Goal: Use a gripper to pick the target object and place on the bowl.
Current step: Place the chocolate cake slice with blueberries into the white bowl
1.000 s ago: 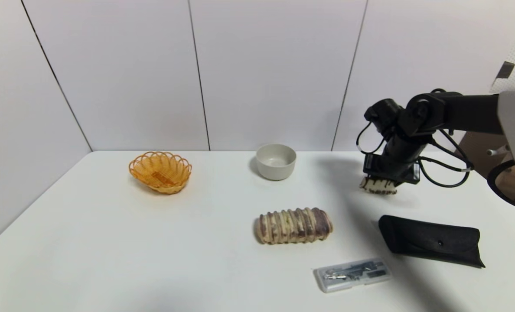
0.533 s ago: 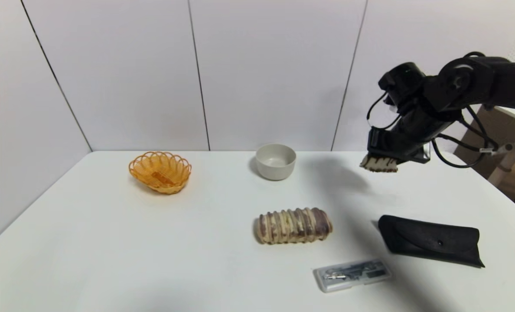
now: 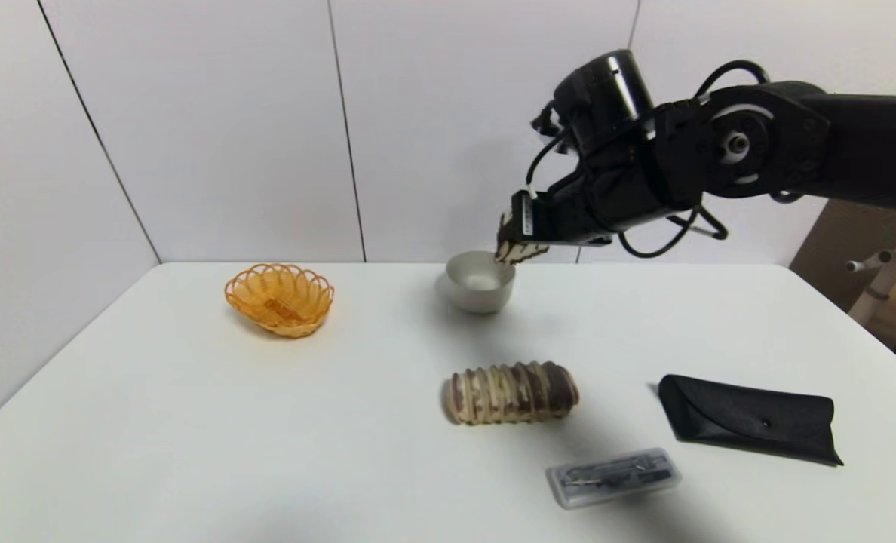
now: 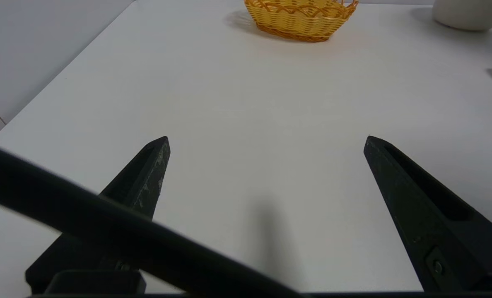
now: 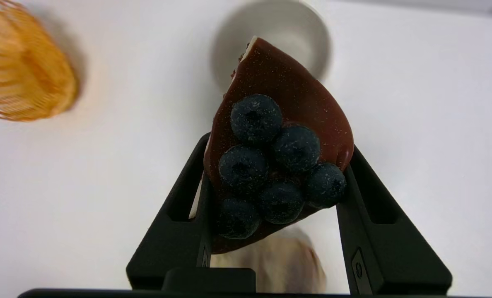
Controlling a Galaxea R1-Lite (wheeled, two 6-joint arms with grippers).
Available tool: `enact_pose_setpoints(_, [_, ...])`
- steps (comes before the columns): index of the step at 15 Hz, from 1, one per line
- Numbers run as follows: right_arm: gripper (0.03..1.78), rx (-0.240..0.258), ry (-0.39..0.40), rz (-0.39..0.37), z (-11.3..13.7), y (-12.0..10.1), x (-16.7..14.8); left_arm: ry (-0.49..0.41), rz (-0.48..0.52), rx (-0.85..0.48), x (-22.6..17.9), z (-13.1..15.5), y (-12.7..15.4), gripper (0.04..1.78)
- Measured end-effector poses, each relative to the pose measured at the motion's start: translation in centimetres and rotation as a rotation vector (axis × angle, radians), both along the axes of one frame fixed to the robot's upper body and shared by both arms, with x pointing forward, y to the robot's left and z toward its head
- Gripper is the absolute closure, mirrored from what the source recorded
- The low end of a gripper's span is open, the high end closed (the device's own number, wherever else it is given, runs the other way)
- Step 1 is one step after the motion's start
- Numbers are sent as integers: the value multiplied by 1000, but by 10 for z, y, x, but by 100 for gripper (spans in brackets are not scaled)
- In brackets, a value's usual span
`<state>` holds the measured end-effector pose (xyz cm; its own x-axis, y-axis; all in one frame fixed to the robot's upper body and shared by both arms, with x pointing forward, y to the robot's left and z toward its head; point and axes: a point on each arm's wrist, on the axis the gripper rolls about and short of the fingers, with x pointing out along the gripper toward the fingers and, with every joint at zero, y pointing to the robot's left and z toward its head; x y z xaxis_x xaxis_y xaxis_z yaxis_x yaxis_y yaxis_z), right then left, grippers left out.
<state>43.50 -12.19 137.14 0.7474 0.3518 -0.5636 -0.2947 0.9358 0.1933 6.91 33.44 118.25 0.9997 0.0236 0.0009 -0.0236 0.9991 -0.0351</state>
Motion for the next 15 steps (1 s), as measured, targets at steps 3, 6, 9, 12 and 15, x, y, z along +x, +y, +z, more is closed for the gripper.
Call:
enact_pose_setpoints(3, [98, 1, -93, 64, -23, 24, 22, 0, 0, 0, 0, 0, 0, 13])
enact_pose_setpoints(6, [98, -6, -128, 76, -51, 38, 44, 0, 0, 0, 0, 0, 0, 13])
enact_pose_setpoints(9, [98, -30, -124, 66, -71, 36, 59, 0, 0, 0, 0, 0, 0, 13])
enact_pose_setpoints(12, [98, -31, -153, 49, -77, 31, 70, 0, 0, 1, 0, 0, 0, 13])
enact_pose_setpoints(15, [98, -30, -159, 33, -79, 25, 76, 0, 0, 0, 0, 0, 0, 13])
